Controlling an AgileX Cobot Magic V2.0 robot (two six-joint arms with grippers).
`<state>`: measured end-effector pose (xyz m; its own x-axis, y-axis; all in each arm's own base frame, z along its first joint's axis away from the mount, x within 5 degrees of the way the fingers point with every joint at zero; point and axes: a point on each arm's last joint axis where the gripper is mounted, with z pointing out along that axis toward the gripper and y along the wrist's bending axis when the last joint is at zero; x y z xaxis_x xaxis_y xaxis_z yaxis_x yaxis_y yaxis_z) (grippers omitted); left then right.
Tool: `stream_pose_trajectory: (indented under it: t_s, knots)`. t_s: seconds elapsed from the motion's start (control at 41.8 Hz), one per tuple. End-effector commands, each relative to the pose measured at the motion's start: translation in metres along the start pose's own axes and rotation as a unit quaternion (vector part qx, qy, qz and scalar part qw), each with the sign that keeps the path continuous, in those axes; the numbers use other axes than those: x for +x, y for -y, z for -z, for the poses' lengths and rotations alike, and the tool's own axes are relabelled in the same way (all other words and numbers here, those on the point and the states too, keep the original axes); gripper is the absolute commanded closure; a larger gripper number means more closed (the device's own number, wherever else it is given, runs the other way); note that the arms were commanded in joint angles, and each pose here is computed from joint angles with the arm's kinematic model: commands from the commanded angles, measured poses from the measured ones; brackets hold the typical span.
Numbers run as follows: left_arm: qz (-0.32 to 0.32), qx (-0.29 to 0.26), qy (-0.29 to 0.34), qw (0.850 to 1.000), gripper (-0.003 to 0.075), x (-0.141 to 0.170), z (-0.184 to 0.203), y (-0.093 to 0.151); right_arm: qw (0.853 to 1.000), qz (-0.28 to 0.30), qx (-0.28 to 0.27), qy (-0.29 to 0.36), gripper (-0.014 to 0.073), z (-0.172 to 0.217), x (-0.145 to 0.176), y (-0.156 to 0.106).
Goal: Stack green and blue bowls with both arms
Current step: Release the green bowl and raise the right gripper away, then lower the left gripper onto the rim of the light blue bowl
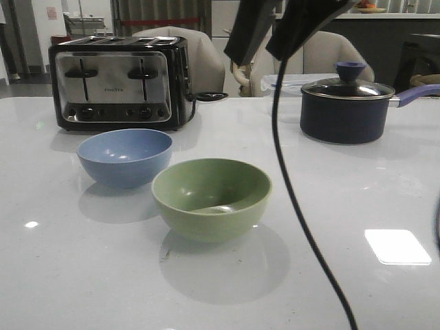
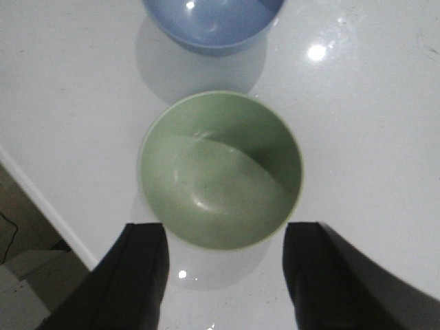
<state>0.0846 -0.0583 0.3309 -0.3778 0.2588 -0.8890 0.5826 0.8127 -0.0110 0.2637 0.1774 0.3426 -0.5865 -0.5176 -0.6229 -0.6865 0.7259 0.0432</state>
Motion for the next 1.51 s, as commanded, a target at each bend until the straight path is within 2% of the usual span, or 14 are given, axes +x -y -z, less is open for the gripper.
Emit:
stream_pose_trajectory:
  t_s: [0.0,0.239,0.407,0.599,0.742,0.934,1.077,1.197,1.485]
  knots:
    - [0.004,0.002,0.051,0.999,0.014,-0.015,0.003,0.0,0.998,0.015,0.009,0.058,0.0111,0.039,0.007,-0.009]
    - [0.004,0.002,0.051,0.999,0.014,-0.015,0.003,0.0,0.995,-0.04,0.056,0.074,0.0111,0.077,0.065,-0.014]
    - [0.004,0.002,0.05,0.999,0.014,-0.015,0.003,0.001,0.993,-0.045,0.064,0.087,0.0111,0.092,0.103,-0.02]
    - [0.009,0.004,0.035,0.999,0.0141,-0.018,-0.001,0.0,0.992,-0.043,0.065,0.1,0.0111,0.101,0.12,-0.024]
    - [0.003,0.002,-0.038,0.999,0.0141,-0.028,-0.015,-0.002,0.992,-0.043,0.065,0.1,0.0111,0.102,0.12,-0.024]
    - [0.014,-0.043,-0.121,0.992,0.0141,-0.051,-0.056,-0.019,0.992,-0.044,0.064,0.096,0.0111,0.1,0.119,-0.024]
    - [0.063,-0.073,-0.163,0.982,0.0141,-0.064,-0.096,-0.041,0.992,-0.044,0.064,0.096,0.0111,0.1,0.119,-0.024]
    - [0.093,-0.089,-0.185,0.974,0.0141,-0.072,-0.13,-0.062,0.992,-0.044,0.064,0.096,0.0111,0.1,0.119,-0.024]
    - [0.121,-0.116,-0.222,0.96,0.014,-0.08,-0.213,-0.11,0.992,-0.044,0.064,0.097,0.0111,0.1,0.119,-0.024]
